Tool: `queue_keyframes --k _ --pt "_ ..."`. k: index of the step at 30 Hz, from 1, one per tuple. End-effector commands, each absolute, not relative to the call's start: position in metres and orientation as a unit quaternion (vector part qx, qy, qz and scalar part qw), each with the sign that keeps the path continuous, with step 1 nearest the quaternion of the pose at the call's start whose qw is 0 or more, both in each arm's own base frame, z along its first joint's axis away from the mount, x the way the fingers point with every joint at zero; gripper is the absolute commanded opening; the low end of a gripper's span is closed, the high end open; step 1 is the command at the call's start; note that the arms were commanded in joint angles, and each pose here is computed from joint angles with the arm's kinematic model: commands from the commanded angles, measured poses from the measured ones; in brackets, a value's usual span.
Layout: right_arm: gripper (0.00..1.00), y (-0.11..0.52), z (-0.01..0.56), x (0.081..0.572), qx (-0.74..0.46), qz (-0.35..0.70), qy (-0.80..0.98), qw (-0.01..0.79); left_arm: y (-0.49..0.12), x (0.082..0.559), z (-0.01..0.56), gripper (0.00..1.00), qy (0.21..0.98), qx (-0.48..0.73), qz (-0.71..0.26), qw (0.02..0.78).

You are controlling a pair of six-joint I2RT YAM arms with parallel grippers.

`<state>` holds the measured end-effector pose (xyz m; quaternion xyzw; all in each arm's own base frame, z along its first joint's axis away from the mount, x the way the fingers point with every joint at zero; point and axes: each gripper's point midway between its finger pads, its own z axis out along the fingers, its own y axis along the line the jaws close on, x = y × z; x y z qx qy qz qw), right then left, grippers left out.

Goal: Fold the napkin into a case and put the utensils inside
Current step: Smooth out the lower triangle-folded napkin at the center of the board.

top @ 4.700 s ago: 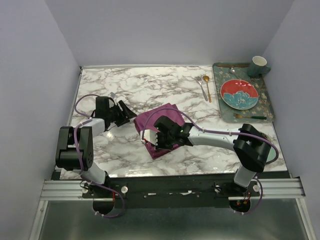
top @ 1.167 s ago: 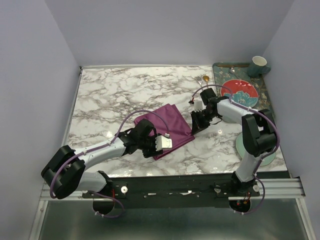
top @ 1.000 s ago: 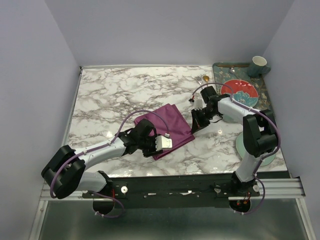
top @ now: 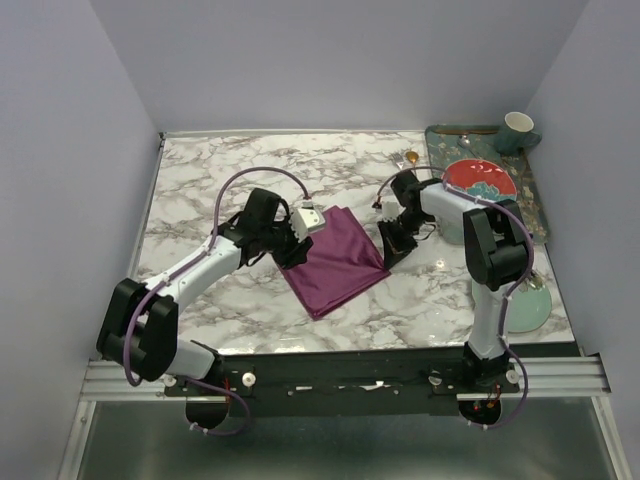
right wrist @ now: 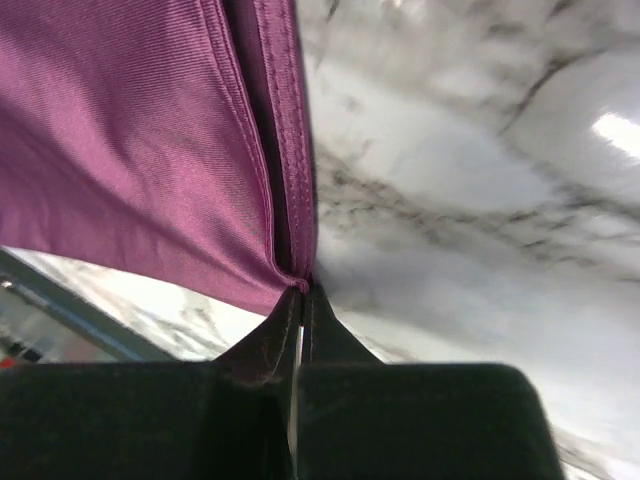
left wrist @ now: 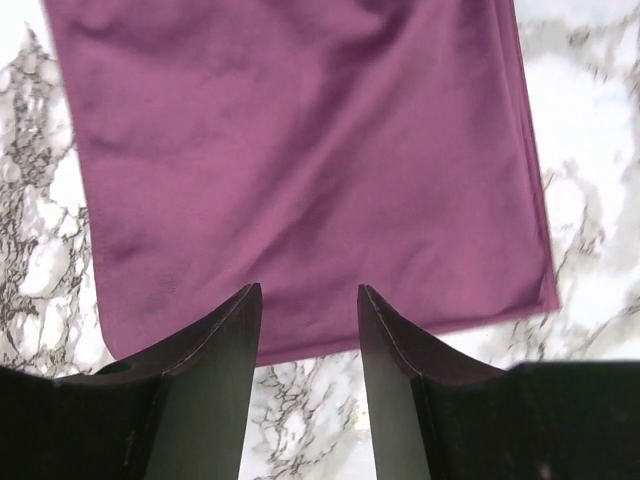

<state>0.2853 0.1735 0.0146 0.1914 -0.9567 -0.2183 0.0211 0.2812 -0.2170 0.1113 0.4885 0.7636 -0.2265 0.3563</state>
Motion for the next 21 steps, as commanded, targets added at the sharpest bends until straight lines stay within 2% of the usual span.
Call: queue_keyframes --k 1,7,8,9,10,14,18,21 --pt "0.08 0.157 0.007 0.325 0.228 -0.148 -0.962 -0.012 -0.215 0.270 0.084 0.52 0.729 0.573 -0.217 0.306" --pt "0.27 0.158 0.031 0.362 0.245 -0.124 -0.960 -0.056 -0.218 0.272 0.053 0.49 0.733 0.608 -0.180 0.246" --pt "0.32 0.158 0.035 0.364 0.246 -0.124 -0.959 -0.063 -0.222 0.268 0.050 0.48 0.731 0.613 -0.181 0.238" --pt "0.42 0.156 0.039 0.367 0.243 -0.121 -0.960 -0.068 -0.221 0.263 0.047 0.46 0.733 0.617 -0.177 0.225" --pt "0.45 0.156 0.044 0.368 0.242 -0.121 -0.960 -0.074 -0.222 0.258 0.042 0.46 0.733 0.621 -0.176 0.215" --pt "0.46 0.152 0.069 0.367 0.222 -0.137 -0.961 -0.091 -0.230 0.228 0.033 0.45 0.731 0.637 -0.174 0.174" --pt "0.55 0.148 0.074 0.345 0.191 -0.177 -0.963 -0.066 -0.246 0.194 0.032 0.44 0.755 0.613 -0.194 0.130" --pt "0.56 0.145 0.070 0.325 0.177 -0.197 -0.963 -0.043 -0.254 0.185 0.033 0.44 0.774 0.592 -0.199 0.109"
